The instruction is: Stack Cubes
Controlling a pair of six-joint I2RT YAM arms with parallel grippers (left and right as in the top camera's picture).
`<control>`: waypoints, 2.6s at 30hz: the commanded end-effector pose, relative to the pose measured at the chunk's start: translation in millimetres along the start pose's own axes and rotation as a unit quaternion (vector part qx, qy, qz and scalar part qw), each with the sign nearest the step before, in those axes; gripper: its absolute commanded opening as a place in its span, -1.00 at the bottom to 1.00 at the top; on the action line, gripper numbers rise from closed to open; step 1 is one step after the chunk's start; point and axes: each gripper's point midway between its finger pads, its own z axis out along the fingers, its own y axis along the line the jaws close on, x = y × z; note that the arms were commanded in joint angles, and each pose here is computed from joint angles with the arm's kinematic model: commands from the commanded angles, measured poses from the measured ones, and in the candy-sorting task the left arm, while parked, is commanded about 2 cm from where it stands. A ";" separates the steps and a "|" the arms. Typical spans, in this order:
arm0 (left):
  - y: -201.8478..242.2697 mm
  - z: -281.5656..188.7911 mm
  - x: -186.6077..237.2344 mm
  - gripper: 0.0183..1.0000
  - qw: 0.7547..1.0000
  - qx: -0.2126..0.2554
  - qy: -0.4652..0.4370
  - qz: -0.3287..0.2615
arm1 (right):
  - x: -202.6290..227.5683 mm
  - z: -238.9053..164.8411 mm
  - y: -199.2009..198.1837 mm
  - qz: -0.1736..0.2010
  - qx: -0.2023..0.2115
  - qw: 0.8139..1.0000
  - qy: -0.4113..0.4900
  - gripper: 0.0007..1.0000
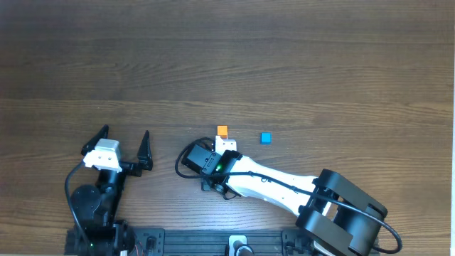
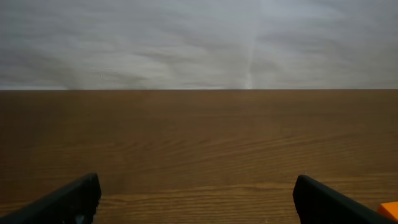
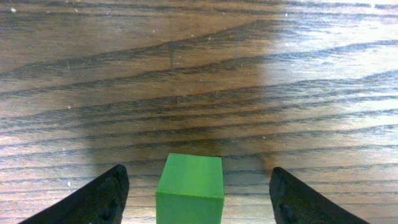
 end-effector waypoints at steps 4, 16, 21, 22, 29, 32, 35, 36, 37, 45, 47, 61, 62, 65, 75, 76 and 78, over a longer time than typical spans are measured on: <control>-2.5 -0.1 1.1 1.00 1.000 0.007 0.000 0.008 | 4.8 4.3 -3.4 -0.001 0.007 1.000 0.007 0.06; -2.5 -0.1 1.1 1.00 1.000 0.007 0.000 0.008 | 4.3 4.4 -3.8 -0.001 0.008 1.000 0.006 -0.27; -2.5 -0.1 1.1 1.00 1.000 0.007 0.000 0.008 | 4.3 4.4 -3.6 -0.001 0.008 1.000 0.006 -0.39; -2.5 -0.1 1.1 1.00 1.000 0.007 0.000 0.008 | 4.3 4.4 -3.6 -0.001 0.008 1.000 0.006 -0.42; -2.5 -0.1 1.1 1.00 1.000 0.007 0.000 0.008 | 4.1 4.4 -3.6 -0.001 0.008 1.000 0.005 -0.64; -2.5 -0.1 1.1 1.00 1.000 0.007 0.000 0.008 | 3.5 3.0 -3.1 -0.001 0.006 1.000 0.004 -0.68; -2.5 -0.1 1.1 1.00 1.000 0.007 0.000 0.008 | -0.4 -5.0 -1.4 -0.002 -0.001 1.000 -0.006 -0.70; -2.5 -0.1 1.1 1.00 1.000 0.007 0.000 0.008 | -2.6 -10.0 -0.1 -0.003 -0.005 1.000 -0.012 -0.71; -2.5 -0.1 1.1 1.00 1.000 0.007 0.000 0.008 | -5.0 -18.8 0.1 -0.003 -0.009 1.000 -0.019 -0.71; -2.5 -0.1 1.1 1.00 1.000 0.007 0.000 0.008 | -22.3 -81.7 -14.3 -0.001 0.009 0.998 -0.065 -0.73; -2.5 -0.1 1.1 1.00 1.000 0.007 0.000 0.008 | -31.1 -102.6 -15.4 -0.008 0.018 0.997 -0.074 -0.75; -2.5 -0.1 1.1 1.00 1.000 0.007 0.000 0.008 | -114.0 -135.0 -0.9 -0.032 0.020 0.997 -0.074 -0.84; -2.5 -0.1 1.1 1.00 1.000 0.007 0.000 0.008 | -114.6 -127.4 -1.1 -0.031 0.024 0.997 -0.064 -0.85; -2.5 -0.1 1.1 1.00 1.000 0.007 0.000 0.008 | -115.4 -104.0 -1.7 -0.028 0.033 0.998 -0.034 -0.88; -2.5 -0.1 1.1 1.00 1.000 0.007 0.000 0.008 | -124.3 -84.0 11.3 -0.033 0.010 0.999 -0.025 -0.88; -2.5 -0.1 1.1 1.00 1.000 0.007 0.000 0.008 | -124.8 -83.6 10.9 -0.032 0.010 0.999 -0.025 -0.87; -2.5 -0.1 1.1 1.00 1.000 0.007 0.000 0.008 | -125.7 -81.7 9.3 -0.030 0.012 0.999 -0.023 -0.88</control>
